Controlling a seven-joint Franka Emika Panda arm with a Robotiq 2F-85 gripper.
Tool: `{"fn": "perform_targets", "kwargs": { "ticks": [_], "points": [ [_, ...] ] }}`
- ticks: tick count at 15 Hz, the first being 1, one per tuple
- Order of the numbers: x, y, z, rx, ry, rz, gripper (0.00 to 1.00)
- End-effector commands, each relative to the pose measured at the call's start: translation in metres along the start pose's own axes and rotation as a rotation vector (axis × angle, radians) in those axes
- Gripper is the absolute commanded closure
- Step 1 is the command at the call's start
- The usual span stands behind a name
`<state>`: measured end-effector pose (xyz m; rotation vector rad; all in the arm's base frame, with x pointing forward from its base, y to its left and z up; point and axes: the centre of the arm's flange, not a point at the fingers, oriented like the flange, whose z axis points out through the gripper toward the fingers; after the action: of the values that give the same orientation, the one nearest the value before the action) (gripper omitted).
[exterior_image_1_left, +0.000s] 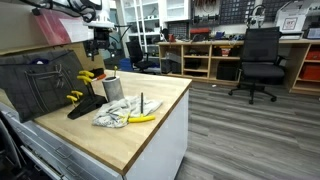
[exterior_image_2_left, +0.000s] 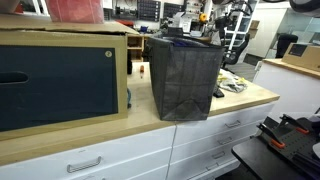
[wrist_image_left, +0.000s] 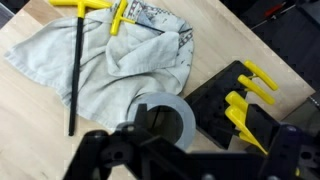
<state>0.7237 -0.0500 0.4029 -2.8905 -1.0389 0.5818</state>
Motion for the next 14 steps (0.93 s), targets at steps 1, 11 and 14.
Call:
{"fn": "perform_targets", "kwargs": {
  "ticks": [1,11,14],
  "points": [
    [0.002,-0.005,-0.005,-0.061,0.064,-0.027,0.0],
    [0.048,0.023,0.013,-0.047,0.062,-0.173,0.0],
    [0.043,0.023,0.001,-0.066,0.093,-0.173,0.0]
  ]
}}
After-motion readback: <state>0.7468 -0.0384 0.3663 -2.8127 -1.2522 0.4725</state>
